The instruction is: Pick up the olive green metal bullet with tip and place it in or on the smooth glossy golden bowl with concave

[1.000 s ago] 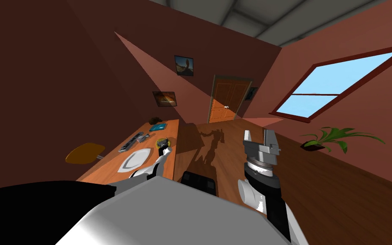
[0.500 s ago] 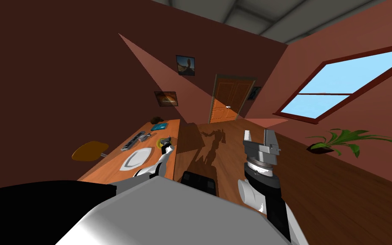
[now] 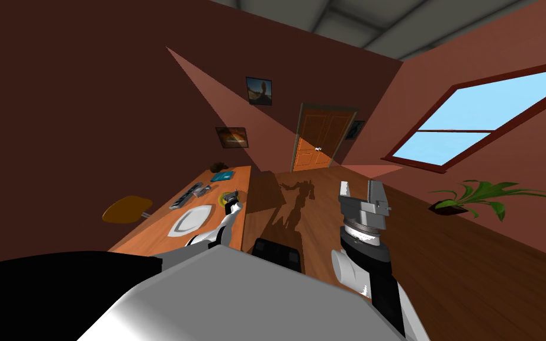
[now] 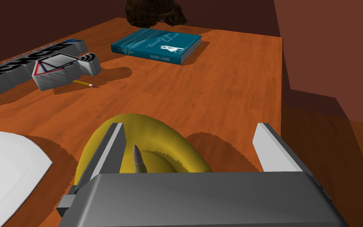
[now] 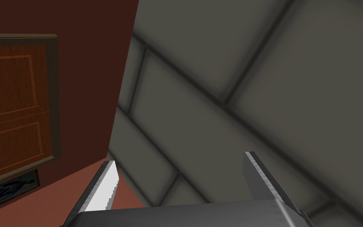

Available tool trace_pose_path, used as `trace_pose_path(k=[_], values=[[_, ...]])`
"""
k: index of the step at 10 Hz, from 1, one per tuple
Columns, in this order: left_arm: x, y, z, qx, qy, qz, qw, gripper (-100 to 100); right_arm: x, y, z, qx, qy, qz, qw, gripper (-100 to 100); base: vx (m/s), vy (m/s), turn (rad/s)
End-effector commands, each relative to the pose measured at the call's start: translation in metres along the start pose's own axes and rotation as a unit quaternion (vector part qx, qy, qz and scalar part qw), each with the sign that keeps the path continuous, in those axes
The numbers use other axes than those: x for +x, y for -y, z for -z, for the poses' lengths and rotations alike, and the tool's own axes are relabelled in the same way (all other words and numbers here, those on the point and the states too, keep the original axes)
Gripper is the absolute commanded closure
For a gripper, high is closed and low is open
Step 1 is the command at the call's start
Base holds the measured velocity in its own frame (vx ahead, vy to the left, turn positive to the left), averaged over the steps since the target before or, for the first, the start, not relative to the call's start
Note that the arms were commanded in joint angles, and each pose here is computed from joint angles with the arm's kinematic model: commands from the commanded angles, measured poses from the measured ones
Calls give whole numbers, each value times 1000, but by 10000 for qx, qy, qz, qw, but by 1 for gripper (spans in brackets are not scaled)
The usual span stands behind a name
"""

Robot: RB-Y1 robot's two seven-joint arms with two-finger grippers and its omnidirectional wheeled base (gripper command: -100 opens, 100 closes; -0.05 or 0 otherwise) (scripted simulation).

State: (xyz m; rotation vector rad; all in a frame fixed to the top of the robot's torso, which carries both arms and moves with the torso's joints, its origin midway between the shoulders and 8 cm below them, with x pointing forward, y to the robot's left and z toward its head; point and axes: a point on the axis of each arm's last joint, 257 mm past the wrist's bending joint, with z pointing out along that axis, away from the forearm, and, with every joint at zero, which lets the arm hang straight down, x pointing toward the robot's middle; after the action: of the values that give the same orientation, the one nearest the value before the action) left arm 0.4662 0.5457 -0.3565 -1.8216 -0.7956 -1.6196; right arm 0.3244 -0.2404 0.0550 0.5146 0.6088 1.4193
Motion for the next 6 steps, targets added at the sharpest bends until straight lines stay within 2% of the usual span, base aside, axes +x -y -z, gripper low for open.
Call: trace_pose_path(k=[1, 4, 5, 6], values=[[0, 0, 0, 0, 0, 0, 10000, -100, 0, 0, 0, 0, 0, 0, 10000, 0, 0, 0, 0], [16, -29, -3, -147, 6, 44, 9999, -100, 0, 0, 0, 0, 0, 0, 10000, 0, -2, -13, 110], [16, -29, -3, -147, 5, -23, 9999, -100, 0, 0, 0, 0, 0, 0, 10000, 0, -15, -6, 48], [22, -39, -3, -206, 6, 1, 9998, -100, 0, 0, 0, 0, 0, 0, 10000, 0, -11, -7, 57]])
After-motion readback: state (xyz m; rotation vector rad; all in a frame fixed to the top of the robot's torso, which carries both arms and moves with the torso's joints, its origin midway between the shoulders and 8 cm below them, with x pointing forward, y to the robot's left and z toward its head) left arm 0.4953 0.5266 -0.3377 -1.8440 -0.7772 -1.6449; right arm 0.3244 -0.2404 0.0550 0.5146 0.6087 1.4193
